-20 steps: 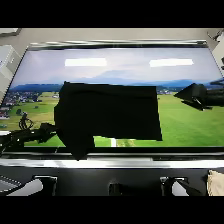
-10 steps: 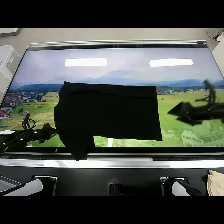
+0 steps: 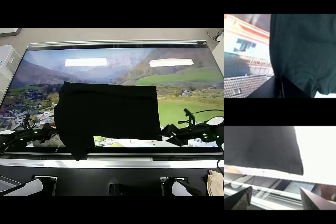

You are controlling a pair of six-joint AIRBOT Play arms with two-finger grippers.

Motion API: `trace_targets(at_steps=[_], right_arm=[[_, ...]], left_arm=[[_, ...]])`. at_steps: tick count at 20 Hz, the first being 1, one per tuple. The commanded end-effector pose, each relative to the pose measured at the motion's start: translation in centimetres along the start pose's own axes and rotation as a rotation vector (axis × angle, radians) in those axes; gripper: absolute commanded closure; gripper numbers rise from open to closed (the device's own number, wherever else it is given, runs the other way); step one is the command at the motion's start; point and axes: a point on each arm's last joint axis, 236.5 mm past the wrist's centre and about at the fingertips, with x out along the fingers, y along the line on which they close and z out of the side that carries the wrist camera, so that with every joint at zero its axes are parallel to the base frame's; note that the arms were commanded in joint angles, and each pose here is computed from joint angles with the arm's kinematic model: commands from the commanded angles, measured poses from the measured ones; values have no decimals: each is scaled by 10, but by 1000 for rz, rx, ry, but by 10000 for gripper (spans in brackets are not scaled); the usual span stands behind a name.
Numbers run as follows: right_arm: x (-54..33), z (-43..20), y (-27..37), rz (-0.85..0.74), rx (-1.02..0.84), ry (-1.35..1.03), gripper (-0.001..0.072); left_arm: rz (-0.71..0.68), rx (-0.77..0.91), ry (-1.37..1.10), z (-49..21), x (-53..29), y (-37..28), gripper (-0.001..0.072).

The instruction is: Fold the clothes and pants, and hang the long-sleeved shirts on hangers.

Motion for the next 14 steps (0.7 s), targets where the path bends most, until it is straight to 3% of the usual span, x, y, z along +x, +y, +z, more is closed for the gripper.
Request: trace_targets(at_steps=[1,7,11,14], right_arm=[[17,0,-8,14,22,5,30],[29,23,-9,55,67,-55,59],[37,26,-15,57,92,-56,261],[44,17,-15,73,90,-42,586]], left_arm=[[-4,-5,6,-1,0,-1,688],[-9,-16,13,-3,0,-2,688],[-10,-16,15,-3,0,-2,687],[-13,-26,14,-3,0,-3,687]])
